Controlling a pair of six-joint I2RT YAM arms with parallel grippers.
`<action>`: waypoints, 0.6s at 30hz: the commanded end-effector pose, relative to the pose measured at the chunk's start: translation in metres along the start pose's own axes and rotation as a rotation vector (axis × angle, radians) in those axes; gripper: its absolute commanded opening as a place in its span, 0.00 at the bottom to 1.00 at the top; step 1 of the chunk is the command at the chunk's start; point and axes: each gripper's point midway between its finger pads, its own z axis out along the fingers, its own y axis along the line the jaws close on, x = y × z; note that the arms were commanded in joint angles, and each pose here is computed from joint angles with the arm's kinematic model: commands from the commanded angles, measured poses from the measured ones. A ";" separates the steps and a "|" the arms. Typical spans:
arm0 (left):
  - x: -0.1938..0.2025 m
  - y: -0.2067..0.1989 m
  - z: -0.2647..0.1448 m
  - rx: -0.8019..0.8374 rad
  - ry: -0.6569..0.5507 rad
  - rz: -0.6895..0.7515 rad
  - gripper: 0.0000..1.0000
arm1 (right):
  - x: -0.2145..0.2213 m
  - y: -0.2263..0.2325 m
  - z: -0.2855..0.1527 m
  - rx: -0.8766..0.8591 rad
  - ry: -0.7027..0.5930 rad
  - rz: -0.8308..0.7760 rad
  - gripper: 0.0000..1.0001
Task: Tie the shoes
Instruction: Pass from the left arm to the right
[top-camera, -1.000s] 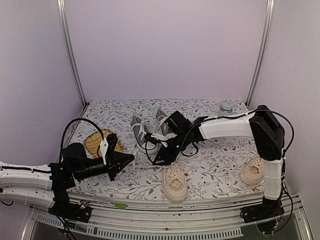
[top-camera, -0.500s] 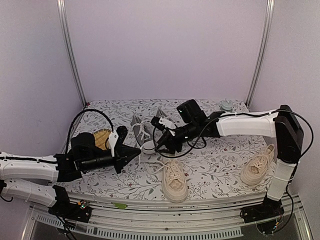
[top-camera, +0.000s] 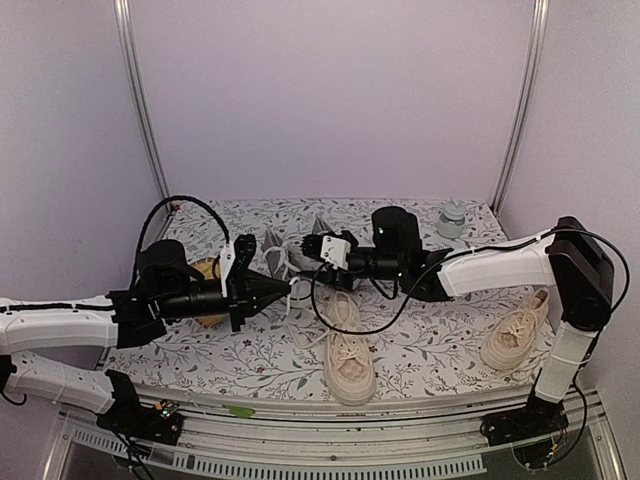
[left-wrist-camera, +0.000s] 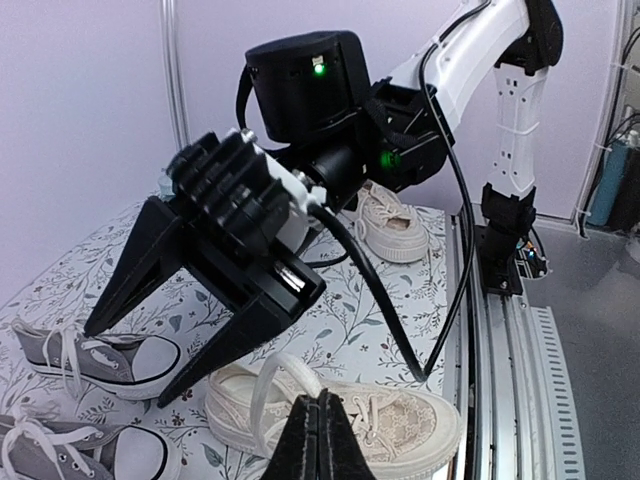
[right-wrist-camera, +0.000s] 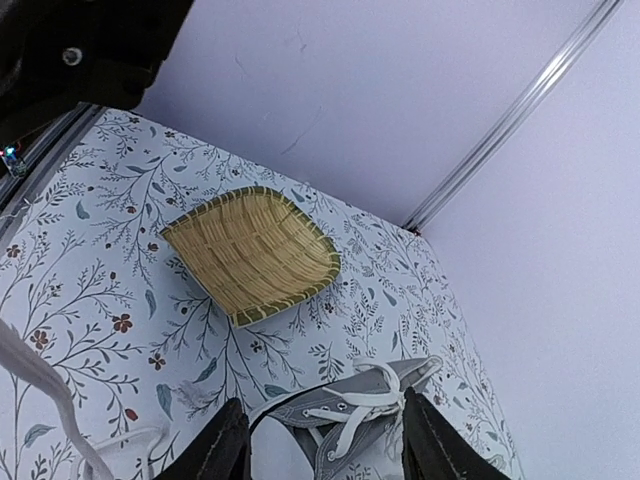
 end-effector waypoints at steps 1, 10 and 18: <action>-0.005 0.001 0.006 0.049 -0.001 0.030 0.00 | -0.025 0.012 0.006 0.022 -0.127 -0.168 0.53; 0.000 0.041 0.003 -0.051 0.015 0.019 0.00 | -0.052 0.042 -0.021 -0.104 -0.280 -0.142 0.54; 0.009 0.041 0.011 -0.008 0.035 0.002 0.00 | -0.065 0.029 -0.028 -0.028 -0.310 -0.121 0.53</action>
